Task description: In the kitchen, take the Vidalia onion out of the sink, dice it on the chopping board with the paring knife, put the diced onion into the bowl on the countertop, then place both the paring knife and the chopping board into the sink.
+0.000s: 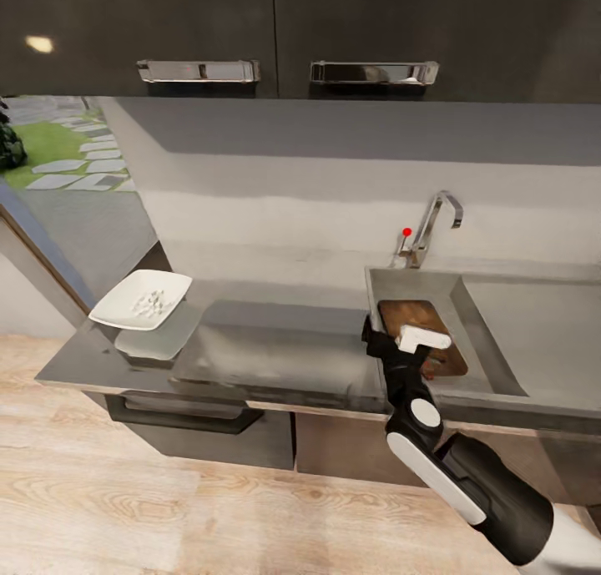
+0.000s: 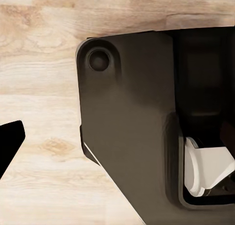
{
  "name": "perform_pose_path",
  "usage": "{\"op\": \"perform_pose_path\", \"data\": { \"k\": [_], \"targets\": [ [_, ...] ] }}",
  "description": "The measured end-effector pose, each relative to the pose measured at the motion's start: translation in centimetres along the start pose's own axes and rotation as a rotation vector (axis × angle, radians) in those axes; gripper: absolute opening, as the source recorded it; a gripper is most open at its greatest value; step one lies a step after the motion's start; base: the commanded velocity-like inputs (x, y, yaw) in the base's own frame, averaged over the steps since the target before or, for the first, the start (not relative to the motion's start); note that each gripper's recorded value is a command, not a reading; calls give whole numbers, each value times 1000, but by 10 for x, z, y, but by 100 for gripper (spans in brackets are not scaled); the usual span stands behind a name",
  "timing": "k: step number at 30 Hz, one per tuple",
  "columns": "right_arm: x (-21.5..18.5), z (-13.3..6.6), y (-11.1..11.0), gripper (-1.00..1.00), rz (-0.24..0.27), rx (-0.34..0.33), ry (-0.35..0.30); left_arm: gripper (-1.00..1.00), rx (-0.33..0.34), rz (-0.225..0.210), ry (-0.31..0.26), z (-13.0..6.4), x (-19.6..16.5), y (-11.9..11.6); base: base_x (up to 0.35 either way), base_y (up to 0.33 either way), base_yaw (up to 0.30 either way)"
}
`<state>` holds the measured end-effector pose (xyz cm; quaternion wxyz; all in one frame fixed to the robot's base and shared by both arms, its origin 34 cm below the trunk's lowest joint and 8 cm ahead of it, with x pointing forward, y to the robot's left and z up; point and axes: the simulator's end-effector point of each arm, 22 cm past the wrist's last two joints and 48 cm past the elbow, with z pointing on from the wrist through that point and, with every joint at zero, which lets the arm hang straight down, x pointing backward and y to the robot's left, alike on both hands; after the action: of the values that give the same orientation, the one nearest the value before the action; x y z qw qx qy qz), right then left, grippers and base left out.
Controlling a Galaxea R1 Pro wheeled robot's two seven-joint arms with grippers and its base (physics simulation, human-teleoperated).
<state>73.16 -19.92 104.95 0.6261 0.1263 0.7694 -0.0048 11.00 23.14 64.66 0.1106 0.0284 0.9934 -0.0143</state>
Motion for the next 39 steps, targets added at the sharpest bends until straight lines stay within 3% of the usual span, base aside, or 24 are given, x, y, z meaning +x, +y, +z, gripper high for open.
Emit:
{"op": "perform_pose_path", "data": {
  "k": [3,5,8,26,28,30,34,39],
  "targets": [
    [14,-9,-2,100,-12,-21,-5,100,0,0,-1,0,-1,0,-1,0,0],
    [38,-26,5,100,-25,-47,15,100,0,0,-1,0,0,0,0,0,0],
    [51,-37,-1,100,-13,-13,19,100,0,0,0,0,0,0,-169,0,0],
    [61,-37,-9,100,-29,17,28,100,0,0,1,0,0,0,-333,0,0],
    [70,-39,-8,100,-50,10,41,100,0,0,1,0,0,0,-306,0,0],
    [96,-43,-10,100,-104,3,70,100,0,0,0,0,0,0,-136,0,0],
    [145,-45,-28,100,-173,9,96,100,-1,0,0,0,0,0,-30,0,0],
    [239,-40,-60,100,-282,-21,210,100,-1,0,-1,0,0,0,-3,0,0]
  ]
}}
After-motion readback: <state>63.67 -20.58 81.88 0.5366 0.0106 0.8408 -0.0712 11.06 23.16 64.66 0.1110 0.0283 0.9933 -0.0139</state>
